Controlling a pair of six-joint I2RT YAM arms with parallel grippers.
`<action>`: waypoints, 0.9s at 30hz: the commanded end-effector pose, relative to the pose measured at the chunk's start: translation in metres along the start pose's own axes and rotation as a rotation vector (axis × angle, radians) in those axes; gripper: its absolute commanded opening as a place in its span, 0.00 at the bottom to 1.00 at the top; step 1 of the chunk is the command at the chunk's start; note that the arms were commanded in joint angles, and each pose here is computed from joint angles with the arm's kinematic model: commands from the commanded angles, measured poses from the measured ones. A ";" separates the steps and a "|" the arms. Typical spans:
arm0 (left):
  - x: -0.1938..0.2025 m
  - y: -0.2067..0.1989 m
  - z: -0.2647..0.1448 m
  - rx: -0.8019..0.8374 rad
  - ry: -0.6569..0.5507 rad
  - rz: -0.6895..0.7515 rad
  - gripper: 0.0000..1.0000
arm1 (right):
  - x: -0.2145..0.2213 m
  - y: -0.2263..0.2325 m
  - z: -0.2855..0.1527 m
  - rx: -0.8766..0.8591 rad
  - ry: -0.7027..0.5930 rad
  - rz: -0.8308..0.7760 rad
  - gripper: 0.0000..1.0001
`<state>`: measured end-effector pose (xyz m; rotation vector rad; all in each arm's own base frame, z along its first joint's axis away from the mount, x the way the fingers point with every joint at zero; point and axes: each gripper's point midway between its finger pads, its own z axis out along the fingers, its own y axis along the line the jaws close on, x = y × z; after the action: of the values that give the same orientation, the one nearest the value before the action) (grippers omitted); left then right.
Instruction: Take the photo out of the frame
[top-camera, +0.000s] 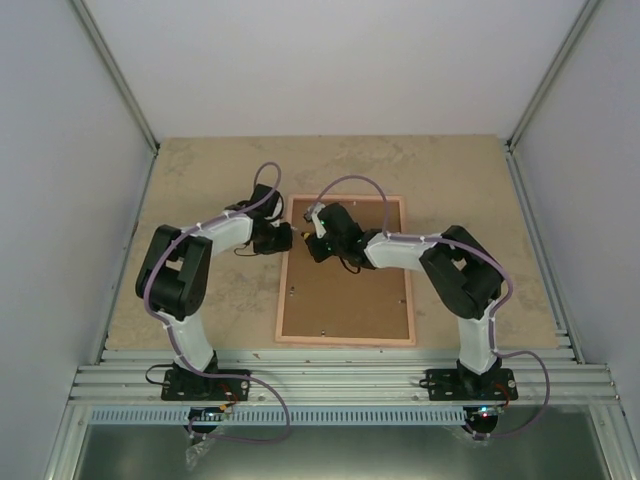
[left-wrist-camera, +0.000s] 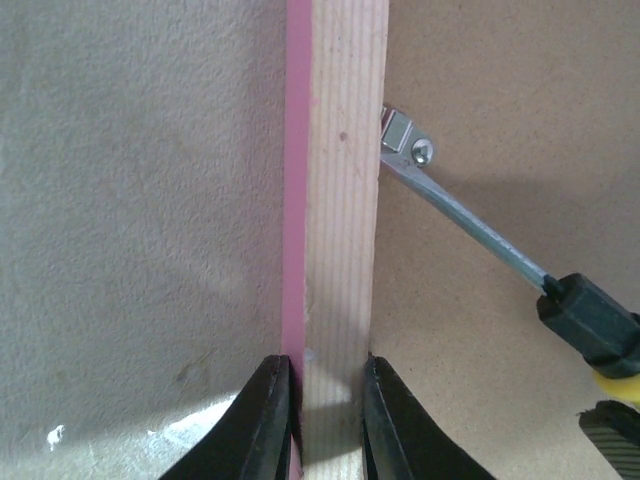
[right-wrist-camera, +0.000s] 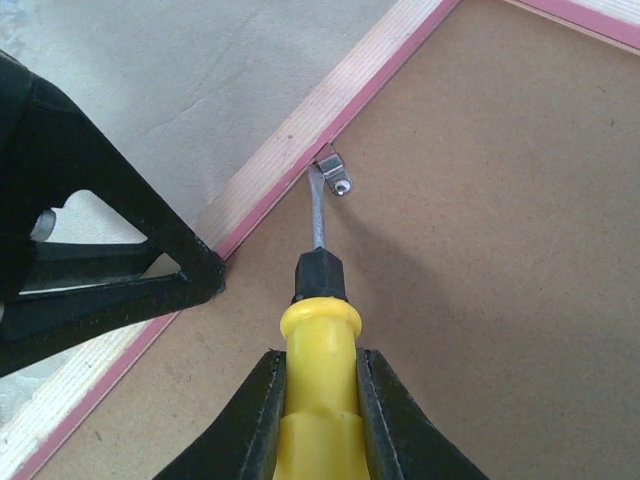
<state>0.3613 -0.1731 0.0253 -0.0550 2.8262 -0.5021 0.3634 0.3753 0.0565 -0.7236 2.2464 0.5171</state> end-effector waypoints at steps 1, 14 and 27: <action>0.041 0.001 -0.005 0.023 0.137 -0.100 0.00 | -0.027 -0.037 -0.016 0.197 -0.106 0.105 0.00; 0.053 -0.013 -0.009 0.117 0.105 -0.207 0.00 | -0.051 -0.006 -0.034 0.116 -0.244 0.189 0.00; 0.050 -0.001 -0.011 0.040 0.076 -0.173 0.00 | -0.028 0.009 -0.034 0.032 -0.132 0.111 0.00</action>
<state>0.3244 -0.1758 0.0250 -0.2545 2.8400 -0.6155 0.3689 0.3774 0.1042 -0.4673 2.1448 0.5644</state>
